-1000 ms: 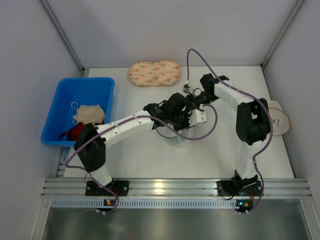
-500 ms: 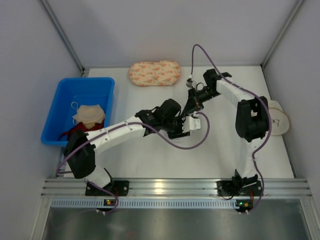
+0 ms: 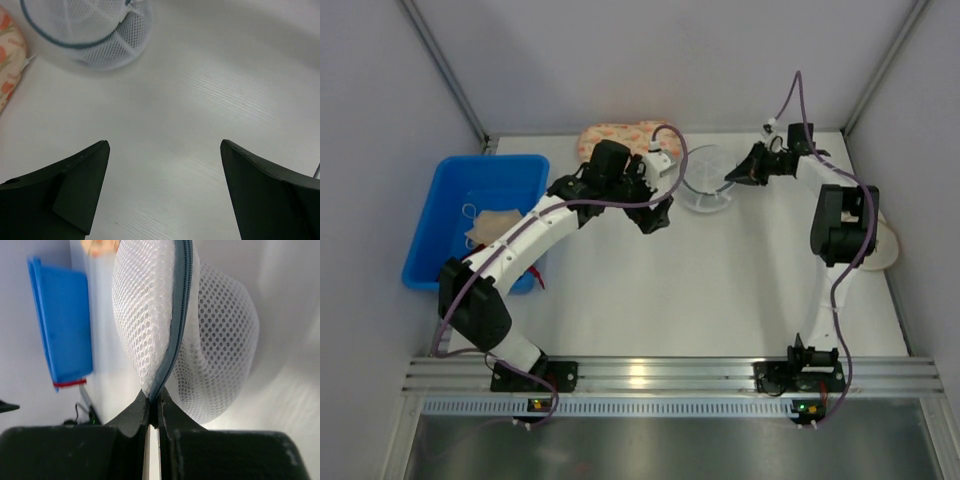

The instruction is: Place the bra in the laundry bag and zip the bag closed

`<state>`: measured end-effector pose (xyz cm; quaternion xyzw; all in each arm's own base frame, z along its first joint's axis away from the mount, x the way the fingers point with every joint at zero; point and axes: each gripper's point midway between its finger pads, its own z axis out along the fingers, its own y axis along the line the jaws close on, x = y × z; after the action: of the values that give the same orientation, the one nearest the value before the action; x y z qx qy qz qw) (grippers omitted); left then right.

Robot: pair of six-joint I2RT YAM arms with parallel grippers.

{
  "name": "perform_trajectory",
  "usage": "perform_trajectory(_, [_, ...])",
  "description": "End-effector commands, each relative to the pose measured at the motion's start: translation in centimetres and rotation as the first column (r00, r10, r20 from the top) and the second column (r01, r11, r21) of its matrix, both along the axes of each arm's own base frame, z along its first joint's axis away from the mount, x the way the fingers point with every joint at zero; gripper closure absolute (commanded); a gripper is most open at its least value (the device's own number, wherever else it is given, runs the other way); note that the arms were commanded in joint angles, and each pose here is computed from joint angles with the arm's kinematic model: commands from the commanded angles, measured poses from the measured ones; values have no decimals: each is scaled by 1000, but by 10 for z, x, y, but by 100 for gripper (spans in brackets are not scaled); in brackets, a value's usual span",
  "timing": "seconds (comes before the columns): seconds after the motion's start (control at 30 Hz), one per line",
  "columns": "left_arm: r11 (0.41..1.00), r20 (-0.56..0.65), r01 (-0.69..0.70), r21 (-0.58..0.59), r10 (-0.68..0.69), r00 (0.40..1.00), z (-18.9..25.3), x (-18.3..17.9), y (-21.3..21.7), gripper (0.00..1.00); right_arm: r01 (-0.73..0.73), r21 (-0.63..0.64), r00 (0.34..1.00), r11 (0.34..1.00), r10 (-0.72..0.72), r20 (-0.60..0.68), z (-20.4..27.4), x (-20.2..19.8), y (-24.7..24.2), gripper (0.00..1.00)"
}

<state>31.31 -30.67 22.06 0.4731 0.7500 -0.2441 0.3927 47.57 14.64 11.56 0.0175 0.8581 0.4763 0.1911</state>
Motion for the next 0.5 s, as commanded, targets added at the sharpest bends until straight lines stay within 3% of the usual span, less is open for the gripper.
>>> perform_trajectory(0.0, [988, -61, -94, -124, 87, 994, 29, 21, 8, 2, 203, 21, 963, 979, -203, 175, 16, 77, -31, 100])
perform_trajectory(0.23, [965, -142, -224, -136, 204, 969, 17, 50, 44, 2, 310, 111, 909, 944, -328, 256, 19, 135, -43, 100])
perform_trajectory(0.3, [951, -167, -281, -128, 259, 951, 12, 59, 57, 2, 295, 115, 908, 949, -315, 275, 18, 143, -40, 78])
perform_trajectory(0.47, [911, -253, -400, -97, 366, 896, 6, 74, 88, 2, 257, 141, 903, 956, -289, 317, 52, 140, -35, 36])
